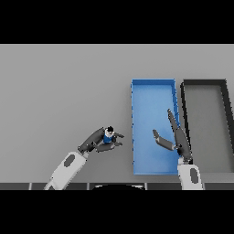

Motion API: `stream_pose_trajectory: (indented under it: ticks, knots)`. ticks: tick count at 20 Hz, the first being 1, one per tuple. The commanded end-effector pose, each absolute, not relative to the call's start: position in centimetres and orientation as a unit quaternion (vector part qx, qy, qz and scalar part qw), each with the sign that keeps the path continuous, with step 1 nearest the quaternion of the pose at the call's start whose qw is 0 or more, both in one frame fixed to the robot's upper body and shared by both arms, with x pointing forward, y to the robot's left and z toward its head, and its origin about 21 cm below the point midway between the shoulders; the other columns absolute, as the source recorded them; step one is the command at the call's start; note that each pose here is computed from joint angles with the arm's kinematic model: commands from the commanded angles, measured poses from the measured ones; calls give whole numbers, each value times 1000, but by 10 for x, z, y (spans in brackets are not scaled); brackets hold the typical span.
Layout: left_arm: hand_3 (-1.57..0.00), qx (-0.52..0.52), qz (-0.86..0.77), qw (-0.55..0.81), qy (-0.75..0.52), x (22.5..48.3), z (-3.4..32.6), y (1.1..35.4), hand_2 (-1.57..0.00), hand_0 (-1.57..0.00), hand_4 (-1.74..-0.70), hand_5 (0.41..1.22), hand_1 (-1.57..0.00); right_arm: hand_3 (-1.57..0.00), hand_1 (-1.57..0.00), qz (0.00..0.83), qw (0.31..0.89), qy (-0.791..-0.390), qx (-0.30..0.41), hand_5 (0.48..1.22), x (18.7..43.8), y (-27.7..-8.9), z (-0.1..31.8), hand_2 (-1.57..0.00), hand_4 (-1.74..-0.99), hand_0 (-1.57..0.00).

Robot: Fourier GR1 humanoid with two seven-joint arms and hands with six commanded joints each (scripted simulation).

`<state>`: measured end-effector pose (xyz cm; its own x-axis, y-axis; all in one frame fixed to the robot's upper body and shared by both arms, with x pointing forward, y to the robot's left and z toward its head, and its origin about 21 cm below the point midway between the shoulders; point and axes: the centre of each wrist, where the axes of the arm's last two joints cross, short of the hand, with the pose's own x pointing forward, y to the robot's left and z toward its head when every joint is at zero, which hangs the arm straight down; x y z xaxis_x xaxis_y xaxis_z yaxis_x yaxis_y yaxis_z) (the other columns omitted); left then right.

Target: Pick up the blue pipe and place it into the blue bin.

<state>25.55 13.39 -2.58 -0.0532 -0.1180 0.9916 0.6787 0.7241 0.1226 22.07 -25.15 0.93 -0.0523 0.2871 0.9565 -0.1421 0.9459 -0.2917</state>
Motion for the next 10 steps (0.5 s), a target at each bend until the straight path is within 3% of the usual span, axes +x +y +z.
stream_pose_trajectory:
  ticks: [1, 10]
  knots:
    - [-1404, -219, -300, 647, -666, 252, -24, 131, -1444, -1406, -1681, 1168, -1427, 1, 1, 160, 681, -712, -57, 663, 222, -254, 10, 1, -1281, 1]
    - [-1449, -263, -299, 573, -716, 259, 31, 103, -1554, -1549, -1721, 1214, -1552, 1, 1, 175, 677, -712, -60, 682, 222, -255, 6, 1, -1278, 1]
